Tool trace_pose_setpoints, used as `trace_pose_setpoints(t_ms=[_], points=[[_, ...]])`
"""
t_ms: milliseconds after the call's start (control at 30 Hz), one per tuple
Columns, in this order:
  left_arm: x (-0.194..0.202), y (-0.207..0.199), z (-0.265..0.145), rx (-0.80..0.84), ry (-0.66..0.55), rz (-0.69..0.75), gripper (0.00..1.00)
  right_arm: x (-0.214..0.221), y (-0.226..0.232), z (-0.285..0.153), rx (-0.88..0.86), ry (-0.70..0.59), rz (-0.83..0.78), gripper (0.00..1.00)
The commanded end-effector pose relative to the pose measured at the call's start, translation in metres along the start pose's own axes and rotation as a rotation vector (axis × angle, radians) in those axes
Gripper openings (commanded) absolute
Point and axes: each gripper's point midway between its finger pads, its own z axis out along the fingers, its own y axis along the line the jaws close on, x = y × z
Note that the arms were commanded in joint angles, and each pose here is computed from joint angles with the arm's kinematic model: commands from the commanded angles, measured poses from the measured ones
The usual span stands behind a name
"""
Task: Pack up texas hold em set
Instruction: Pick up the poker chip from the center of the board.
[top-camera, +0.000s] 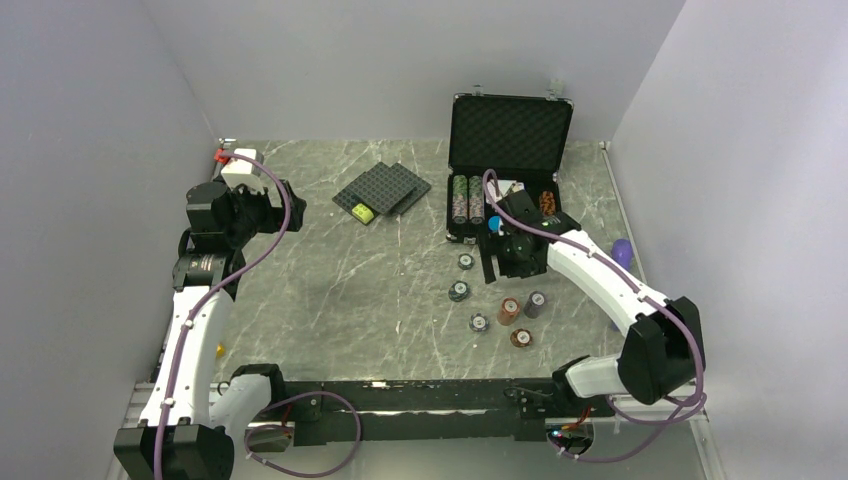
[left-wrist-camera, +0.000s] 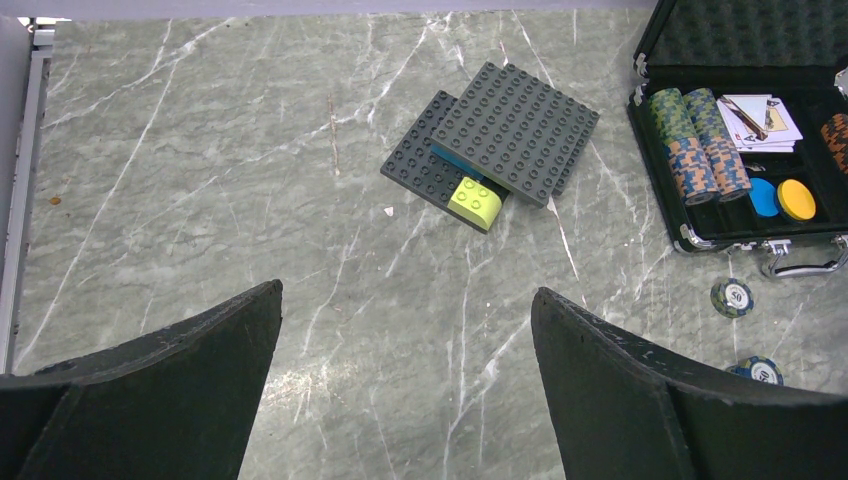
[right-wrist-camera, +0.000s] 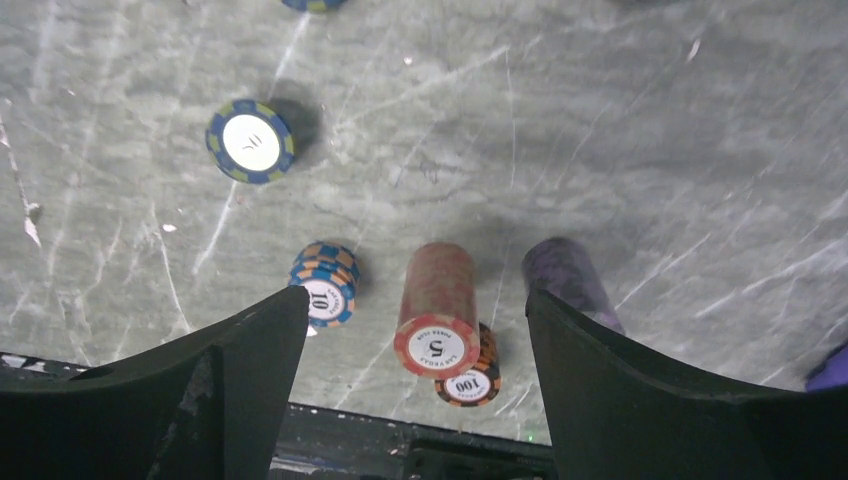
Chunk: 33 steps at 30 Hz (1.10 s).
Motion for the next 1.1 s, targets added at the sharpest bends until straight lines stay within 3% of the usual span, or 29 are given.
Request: trace_pose_setpoints(t_ms=[0,133,800,1067], points=[[-0.006,-0.002,0.000,0.005,-0.026,-0.006,0.98,0.032,0.001,0.001,0.034,0.112,0.017,0.84],[-0.006,-0.003,-0.001,0.006,-0.029,-0.005,0.98,0.051,-0.002,0.009,0.067,0.190,0.022,0.82],[-0.007,-0.003,-0.001,0.011,-0.030,-0.004,0.98,0.077,-0.014,0.029,0.167,0.279,0.047,0.72],[-0.006,-0.003,-0.001,0.009,-0.028,-0.004,0.98,0.080,-0.014,0.031,0.162,0.288,0.048,0.54]])
